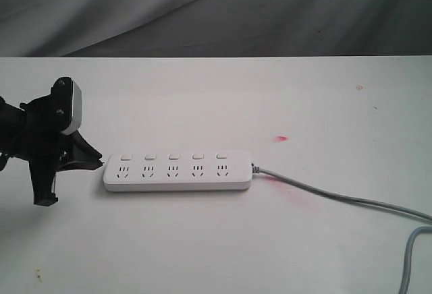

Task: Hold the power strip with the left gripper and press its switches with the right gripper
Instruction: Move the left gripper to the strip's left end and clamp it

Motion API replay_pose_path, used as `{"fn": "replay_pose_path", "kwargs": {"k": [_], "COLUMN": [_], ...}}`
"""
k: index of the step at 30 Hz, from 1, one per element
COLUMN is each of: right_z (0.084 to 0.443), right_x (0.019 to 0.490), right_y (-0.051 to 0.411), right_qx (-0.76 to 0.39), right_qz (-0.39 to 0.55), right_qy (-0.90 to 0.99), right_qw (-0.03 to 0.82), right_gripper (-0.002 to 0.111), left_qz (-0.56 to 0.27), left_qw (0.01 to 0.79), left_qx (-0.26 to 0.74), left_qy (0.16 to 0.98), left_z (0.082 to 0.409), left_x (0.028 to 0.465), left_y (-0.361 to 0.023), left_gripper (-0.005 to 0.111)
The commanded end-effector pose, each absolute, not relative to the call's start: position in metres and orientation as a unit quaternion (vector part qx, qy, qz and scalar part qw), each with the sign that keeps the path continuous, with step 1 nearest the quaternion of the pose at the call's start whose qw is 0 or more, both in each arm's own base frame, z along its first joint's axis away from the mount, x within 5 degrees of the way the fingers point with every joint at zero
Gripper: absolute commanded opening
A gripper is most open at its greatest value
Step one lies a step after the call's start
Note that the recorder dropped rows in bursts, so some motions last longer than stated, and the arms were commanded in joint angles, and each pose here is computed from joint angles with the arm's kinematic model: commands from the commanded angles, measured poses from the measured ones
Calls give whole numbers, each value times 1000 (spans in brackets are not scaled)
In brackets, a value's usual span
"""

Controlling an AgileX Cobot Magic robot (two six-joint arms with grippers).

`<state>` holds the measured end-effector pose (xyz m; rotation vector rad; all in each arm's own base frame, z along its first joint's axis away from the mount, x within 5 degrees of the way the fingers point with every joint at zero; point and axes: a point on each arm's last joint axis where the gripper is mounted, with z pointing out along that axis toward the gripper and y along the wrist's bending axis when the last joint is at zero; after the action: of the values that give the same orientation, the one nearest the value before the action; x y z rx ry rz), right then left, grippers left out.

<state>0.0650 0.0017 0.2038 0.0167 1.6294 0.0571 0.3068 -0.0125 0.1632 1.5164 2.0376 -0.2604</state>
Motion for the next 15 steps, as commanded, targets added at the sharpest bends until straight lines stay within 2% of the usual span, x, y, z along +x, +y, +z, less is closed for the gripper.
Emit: {"fn": "replay_pose_path", "kwargs": {"k": [1,5,15], "right_z": [204,204,204], "right_x": [65,65,65], "right_y": [1,1,1], "right_qx": [9,9,9], "right_qz": [22,22,22], "right_qy": [723,723,723], "right_qw": [690,690,690], "right_gripper": [0,0,0], "left_qz": [-92,-62,-83], "left_qw": [297,299,263], "left_qx": [563,558,600], "left_qy": [766,772,751], "left_z": [164,163,145], "left_x": [309,313,334], "left_y": [-12,-8,-5], "left_gripper": [48,83,84]}}
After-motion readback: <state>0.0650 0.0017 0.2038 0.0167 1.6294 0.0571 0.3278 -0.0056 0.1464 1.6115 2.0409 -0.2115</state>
